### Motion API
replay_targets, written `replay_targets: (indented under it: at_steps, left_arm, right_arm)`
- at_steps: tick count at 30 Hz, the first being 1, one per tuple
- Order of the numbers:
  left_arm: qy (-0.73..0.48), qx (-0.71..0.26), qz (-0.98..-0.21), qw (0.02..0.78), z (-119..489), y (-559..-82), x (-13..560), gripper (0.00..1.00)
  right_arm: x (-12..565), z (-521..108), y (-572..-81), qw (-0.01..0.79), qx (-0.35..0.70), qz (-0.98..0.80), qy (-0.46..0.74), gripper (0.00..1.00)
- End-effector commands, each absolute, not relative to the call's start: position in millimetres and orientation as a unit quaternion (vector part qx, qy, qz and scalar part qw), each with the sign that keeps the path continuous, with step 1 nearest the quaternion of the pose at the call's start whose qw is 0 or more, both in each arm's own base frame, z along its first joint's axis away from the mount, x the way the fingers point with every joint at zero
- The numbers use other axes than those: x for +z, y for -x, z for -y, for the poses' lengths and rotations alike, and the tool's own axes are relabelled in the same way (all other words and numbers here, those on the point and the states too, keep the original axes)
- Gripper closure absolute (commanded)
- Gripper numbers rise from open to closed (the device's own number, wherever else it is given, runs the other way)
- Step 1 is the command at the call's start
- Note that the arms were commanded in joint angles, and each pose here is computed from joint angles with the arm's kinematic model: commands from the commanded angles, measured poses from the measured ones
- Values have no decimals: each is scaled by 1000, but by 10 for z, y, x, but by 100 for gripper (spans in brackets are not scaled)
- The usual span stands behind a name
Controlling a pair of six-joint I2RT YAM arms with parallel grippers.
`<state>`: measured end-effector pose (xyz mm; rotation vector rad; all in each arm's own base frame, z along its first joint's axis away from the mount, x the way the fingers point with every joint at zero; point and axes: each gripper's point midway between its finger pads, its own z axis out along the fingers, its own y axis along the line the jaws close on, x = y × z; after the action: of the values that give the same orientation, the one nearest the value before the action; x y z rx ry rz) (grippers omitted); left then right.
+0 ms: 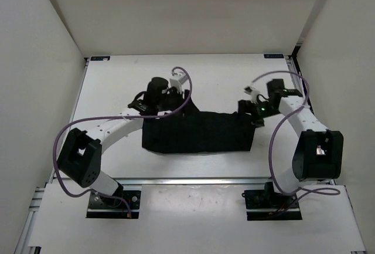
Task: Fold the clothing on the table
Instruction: Fold the skirt
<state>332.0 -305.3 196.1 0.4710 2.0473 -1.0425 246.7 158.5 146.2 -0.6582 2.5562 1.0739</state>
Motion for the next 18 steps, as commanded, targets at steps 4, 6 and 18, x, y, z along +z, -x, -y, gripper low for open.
replay_targets:
  at_steps: [4,6,18]
  left_arm:
    - [-275,-347,-843,305,3115,-2762,1223,18]
    - [-307,-331,-841,298,3218,-2676,1154,1]
    - [-288,-291,-887,215,3225,-2771,684,1]
  right_arm:
    - [1258,-735,-2461,173,410,-892,-80,1]
    - [1353,-593,-2485,233,434,-859,-141,1]
    - [530,-725,-2242,161,421,-863,-228,1]
